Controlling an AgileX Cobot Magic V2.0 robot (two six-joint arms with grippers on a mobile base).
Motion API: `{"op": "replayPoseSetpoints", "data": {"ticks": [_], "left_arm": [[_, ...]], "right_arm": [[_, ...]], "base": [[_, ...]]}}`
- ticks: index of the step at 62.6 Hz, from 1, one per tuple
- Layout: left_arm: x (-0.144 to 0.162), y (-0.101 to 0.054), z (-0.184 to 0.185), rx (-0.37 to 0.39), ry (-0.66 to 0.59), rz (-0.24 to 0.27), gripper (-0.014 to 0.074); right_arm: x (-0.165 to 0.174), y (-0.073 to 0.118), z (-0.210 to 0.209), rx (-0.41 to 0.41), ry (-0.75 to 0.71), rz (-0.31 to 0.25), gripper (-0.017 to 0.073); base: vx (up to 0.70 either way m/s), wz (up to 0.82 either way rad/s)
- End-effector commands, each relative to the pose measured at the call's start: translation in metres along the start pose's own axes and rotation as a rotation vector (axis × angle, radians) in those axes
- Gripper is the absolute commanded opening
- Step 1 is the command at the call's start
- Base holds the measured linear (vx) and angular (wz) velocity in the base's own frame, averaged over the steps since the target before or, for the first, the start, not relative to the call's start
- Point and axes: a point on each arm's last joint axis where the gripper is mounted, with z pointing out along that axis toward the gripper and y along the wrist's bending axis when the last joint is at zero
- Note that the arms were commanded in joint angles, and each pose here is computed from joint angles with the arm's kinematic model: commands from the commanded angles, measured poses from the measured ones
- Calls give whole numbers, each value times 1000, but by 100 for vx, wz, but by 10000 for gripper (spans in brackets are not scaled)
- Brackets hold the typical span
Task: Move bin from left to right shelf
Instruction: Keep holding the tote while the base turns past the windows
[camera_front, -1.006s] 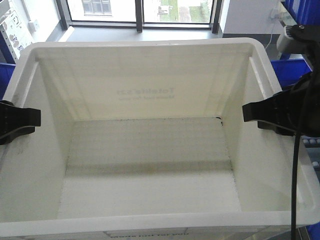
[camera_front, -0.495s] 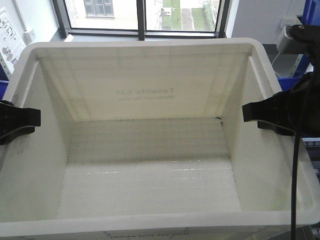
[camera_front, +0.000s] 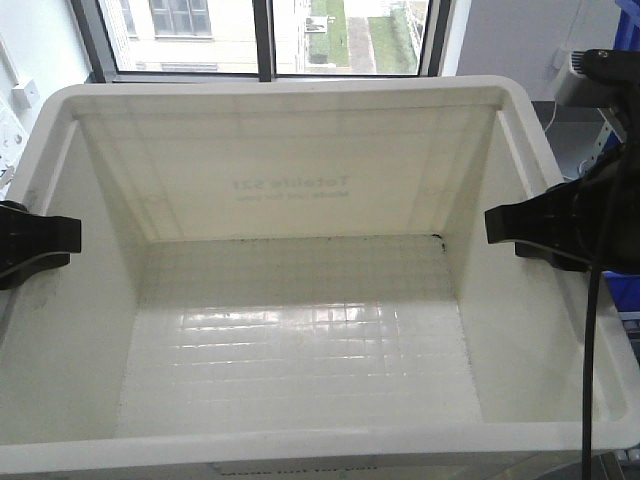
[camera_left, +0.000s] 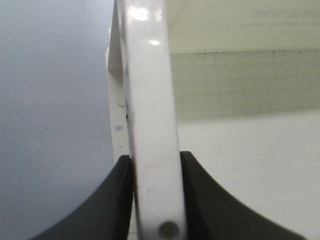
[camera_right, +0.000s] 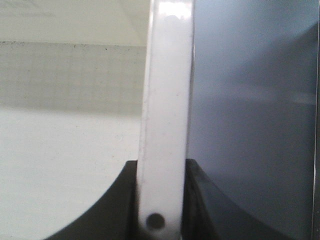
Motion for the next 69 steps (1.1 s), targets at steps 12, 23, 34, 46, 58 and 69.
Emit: {"op": "replayPoseSetpoints", "data": {"ticks": [12,23,34,46,58,69], "left_arm": [[-12,1,-17,2,-144,59,32],[-12,1,-17,2,-144,59,32],[-12,1,-17,2,-144,59,32],[-12,1,-17,2,-144,59,32],[-12,1,-17,2,-144,59,32],[-12,1,-17,2,-144,59,32]], "right_arm": [[-15,-10,-21,64,-178,-49,74],[-15,-10,-21,64,-178,-49,74],[-15,-10,-21,64,-178,-49,74],[-15,-10,-21,64,-178,-49,74],[-15,-10,-21,64,-178,-49,74],[-15,-10,-21,64,-178,-49,74]], "base": [[31,-10],[30,-8],[30,-4],[29,1],[29,4],[29,5]]}}
